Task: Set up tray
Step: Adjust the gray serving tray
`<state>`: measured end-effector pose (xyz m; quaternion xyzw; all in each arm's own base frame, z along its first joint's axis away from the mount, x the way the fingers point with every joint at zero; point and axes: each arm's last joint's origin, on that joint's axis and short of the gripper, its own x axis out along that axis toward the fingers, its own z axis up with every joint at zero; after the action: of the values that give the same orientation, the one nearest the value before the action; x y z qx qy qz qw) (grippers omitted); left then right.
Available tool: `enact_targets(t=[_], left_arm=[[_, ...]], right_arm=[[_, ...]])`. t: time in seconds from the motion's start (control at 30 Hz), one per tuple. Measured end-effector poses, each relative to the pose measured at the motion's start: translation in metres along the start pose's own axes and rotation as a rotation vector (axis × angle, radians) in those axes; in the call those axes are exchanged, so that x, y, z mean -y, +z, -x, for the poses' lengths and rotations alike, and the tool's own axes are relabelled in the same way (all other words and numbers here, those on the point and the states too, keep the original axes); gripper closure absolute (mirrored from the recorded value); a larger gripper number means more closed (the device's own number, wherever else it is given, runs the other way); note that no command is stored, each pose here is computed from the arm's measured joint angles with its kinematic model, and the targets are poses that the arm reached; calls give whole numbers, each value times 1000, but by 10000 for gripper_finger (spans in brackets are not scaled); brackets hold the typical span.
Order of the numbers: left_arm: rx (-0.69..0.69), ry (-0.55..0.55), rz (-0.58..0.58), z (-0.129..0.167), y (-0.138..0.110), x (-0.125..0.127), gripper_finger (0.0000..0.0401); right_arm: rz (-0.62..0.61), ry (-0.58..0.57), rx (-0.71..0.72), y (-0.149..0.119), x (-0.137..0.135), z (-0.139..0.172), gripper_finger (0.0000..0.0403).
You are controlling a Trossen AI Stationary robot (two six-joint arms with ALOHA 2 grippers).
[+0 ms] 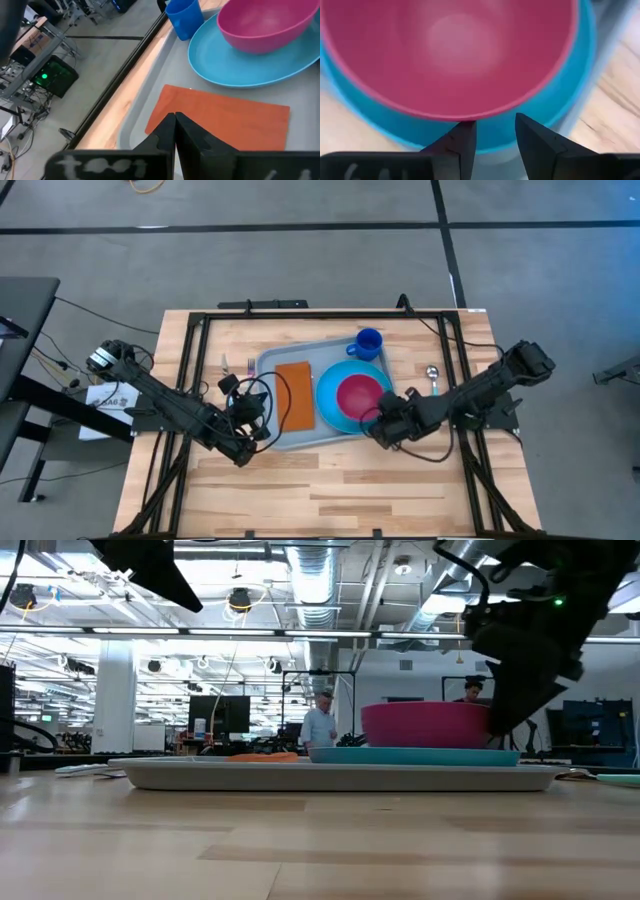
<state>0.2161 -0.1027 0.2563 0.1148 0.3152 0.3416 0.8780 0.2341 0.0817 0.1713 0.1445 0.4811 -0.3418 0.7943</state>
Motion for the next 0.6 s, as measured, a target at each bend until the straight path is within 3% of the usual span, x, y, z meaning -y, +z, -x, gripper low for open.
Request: enact_targets(t=[0.2,0.4,0.6], left_arm=[[-1,1,-3,0,0,0,401],[-4,4,-11,0,-1,-1,401],[-4,4,-13,0,-1,-1,401]], right_arm=[[27,65,-70,-2,-4,1,276],[-9,26,-157,-25,-4,12,276],[-41,34,-128,-33,-6,15,276]])
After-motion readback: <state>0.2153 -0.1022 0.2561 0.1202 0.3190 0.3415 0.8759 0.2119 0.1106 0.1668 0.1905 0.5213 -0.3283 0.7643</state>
